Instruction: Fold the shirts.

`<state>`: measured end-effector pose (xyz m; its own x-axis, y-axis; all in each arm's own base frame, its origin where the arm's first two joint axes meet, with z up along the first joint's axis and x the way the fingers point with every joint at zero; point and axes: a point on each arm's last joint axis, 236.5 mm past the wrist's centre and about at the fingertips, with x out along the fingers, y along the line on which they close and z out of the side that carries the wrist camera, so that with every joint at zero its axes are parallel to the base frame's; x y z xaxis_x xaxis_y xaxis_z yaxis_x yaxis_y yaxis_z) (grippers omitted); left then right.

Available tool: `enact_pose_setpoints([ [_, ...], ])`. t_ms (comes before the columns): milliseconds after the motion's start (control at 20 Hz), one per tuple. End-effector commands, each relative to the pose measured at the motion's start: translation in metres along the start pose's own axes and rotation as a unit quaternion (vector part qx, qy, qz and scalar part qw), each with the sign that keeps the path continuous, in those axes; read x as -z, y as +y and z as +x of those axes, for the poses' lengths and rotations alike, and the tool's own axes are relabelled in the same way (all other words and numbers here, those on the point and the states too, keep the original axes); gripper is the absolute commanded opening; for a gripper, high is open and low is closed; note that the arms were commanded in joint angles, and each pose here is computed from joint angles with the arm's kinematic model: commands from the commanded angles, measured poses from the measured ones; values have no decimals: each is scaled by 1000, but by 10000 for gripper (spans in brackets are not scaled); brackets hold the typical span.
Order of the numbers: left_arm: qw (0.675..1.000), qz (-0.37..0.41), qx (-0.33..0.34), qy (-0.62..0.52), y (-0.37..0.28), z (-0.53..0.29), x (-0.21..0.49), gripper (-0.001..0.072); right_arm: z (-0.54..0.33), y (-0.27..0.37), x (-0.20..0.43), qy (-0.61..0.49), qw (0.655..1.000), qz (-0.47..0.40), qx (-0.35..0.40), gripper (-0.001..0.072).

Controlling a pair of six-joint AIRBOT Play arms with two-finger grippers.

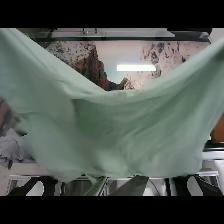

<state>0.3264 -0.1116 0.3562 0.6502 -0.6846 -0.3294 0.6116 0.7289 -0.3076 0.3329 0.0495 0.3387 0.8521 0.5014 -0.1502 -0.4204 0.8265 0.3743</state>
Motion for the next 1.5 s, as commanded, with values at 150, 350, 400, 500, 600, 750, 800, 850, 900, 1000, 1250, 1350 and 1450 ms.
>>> enact_pose_setpoints([
  [150,971,-132,-39,198,164,139,158,24,89,-148,173,175,958,224,26,9],
  [350,956,-187,-61,217,242,178,202,23,137,-214,229,166,932,323,19,9],
  [400,954,-193,-60,221,254,186,208,23,145,-229,240,167,925,341,22,9],
  [500,951,-198,-55,229,269,201,217,23,163,-250,258,172,916,363,19,9],
  [600,948,-202,-44,241,274,216,226,22,176,-267,266,169,912,374,17,9],
  [750,941,-223,-42,249,284,225,233,22,189,-283,263,160,913,375,12,9],
  [800,939,-228,-42,255,286,224,238,22,191,-281,263,163,913,375,6,9],
  [850,936,-231,-39,261,284,223,242,22,190,-279,264,167,912,375,0,9],
  [900,934,-234,-39,269,284,221,248,22,189,-278,267,173,914,368,-2,9],
  [1000,924,-238,-57,293,289,216,266,21,187,-281,274,184,915,358,5,9],
  [1250,908,-252,-80,326,295,209,300,21,177,-286,302,235,916,325,29,9],
  [1350,906,-257,-85,326,297,209,308,21,177,-287,306,240,914,326,30,9],
  [1450,905,-258,-86,327,295,212,312,21,178,-288,310,242,912,329,30,9],
])
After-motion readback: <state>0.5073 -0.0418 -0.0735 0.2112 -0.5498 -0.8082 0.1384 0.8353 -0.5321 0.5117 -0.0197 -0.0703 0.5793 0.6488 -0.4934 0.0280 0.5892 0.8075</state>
